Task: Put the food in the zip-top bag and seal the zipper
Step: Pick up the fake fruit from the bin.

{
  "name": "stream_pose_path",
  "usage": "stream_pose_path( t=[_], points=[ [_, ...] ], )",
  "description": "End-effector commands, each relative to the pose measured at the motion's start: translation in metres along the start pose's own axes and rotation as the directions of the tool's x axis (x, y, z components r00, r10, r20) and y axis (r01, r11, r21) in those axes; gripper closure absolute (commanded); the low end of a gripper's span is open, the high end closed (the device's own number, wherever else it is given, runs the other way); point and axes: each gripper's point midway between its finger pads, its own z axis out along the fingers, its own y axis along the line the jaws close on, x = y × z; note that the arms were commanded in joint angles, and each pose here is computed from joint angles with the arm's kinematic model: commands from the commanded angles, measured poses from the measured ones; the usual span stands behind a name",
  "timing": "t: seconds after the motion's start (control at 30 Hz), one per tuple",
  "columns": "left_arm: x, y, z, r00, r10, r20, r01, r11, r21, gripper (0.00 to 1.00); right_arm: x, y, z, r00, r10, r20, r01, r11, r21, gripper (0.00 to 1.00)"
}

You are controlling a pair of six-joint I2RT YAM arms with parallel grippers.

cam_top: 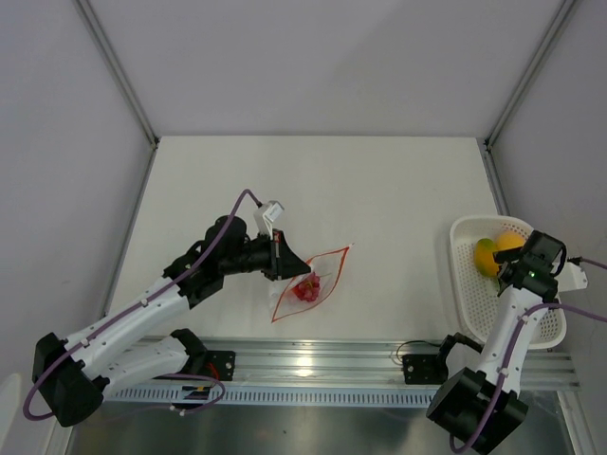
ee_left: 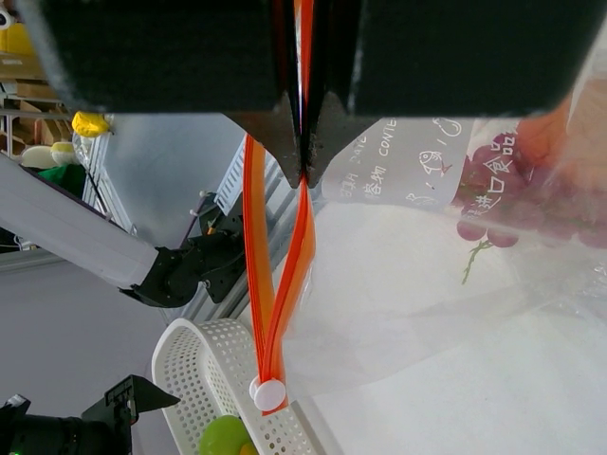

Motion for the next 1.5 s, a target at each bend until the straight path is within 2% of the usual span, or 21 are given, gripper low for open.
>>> stream_pose_path(
  t=[0.0, 0.23, 0.47, 0.8, 1.13, 1.3, 1.47],
  points=[
    [-0.001, -0.006, 0.0, 1.0, 0.027, 0.015, -0.027, 0.999, 0.033, 0.99, -0.022, 0.005, 0.004, 0.991, 0.018, 0.129, -0.013, 0.999, -0.041, 0.01],
    [0.001, -0.006, 0.003, 1.0, 0.025, 0.003, -0.025, 0.999, 0.046, 1.0, -0.028, 0.005, 0.021, 0.981, 0.041, 0.189, -0.031, 0.998, -0.053, 0.01],
    [0.002, -0.005, 0.003, 0.999, 0.033, -0.006, -0.033, 0.998, 0.046, 0.99, -0.021, 0.003, 0.048, 0.987, 0.039, 0.158, -0.036, 0.999, -0.018, 0.01],
    [0.003, -0.004, 0.008, 0.999, 0.044, -0.027, -0.043, 0.998, 0.048, 0.99, -0.026, 0.003, 0.075, 0.983, 0.019, 0.18, -0.024, 0.999, 0.027, 0.01],
    [0.002, -0.003, 0.011, 0.999, 0.032, -0.039, -0.03, 0.998, 0.051, 0.99, -0.013, -0.006, 0.106, 0.994, -0.009, 0.111, -0.003, 0.994, 0.111, 0.01],
    [0.003, -0.002, 0.012, 0.999, 0.028, -0.044, -0.026, 0.999, 0.048, 0.99, -0.014, -0.008, 0.111, 0.993, -0.01, 0.117, -0.004, 0.993, 0.117, 0.07],
    [0.003, -0.003, 0.01, 0.999, 0.027, -0.043, -0.025, 0.999, 0.048, 0.99, -0.014, -0.011, 0.11, 0.993, -0.024, 0.12, 0.009, 0.992, 0.123, 0.18]
  ],
)
